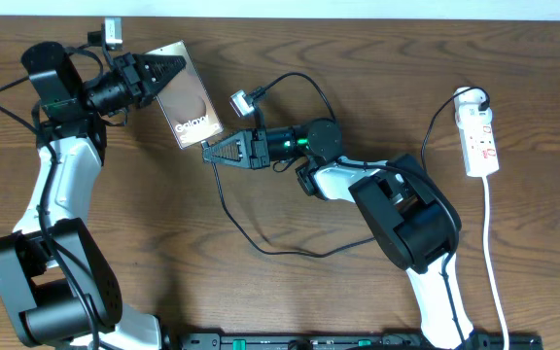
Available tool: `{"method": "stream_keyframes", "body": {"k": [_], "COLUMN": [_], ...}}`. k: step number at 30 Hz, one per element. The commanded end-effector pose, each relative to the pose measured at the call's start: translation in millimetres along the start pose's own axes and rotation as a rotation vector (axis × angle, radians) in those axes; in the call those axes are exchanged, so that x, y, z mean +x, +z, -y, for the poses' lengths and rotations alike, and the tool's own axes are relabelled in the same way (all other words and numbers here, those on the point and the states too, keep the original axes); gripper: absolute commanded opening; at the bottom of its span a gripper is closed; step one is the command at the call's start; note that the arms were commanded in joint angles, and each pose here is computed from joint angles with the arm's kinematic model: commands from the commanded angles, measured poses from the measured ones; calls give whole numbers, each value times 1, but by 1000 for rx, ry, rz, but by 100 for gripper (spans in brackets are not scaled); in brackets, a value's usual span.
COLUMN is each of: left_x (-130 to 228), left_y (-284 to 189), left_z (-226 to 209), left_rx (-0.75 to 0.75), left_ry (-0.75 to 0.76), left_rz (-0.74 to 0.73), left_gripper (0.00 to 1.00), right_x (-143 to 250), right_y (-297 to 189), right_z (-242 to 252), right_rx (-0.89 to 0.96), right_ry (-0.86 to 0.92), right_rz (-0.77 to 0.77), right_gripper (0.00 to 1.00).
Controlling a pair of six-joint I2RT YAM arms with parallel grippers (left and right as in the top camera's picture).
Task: Plug charger to phone and switch on socket
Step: 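Push the connector into the phone's bottom port with the right gripper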
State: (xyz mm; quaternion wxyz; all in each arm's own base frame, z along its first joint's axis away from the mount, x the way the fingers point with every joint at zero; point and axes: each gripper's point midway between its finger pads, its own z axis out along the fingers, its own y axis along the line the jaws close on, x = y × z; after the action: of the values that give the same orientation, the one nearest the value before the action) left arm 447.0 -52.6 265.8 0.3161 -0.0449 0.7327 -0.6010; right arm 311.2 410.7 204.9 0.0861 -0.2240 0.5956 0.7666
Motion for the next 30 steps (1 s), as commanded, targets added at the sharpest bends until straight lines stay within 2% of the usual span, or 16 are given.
{"method": "stream_keyframes", "body": {"k": [1, 30], "left_x": [4, 14], "left_y": [1, 12], "left_z": [20, 26], "left_rx": [53, 76], "left_ry": [57, 61], "left_rz": [-51, -91], "left_gripper": [7, 7], "right_x": [-15, -49], "right_y": [-2, -25], "right_z": [-11, -9], "right_rx": [-22, -3], "right_ry": [-46, -58], "right_rz": [61, 217], "right_gripper": [1, 1]}}
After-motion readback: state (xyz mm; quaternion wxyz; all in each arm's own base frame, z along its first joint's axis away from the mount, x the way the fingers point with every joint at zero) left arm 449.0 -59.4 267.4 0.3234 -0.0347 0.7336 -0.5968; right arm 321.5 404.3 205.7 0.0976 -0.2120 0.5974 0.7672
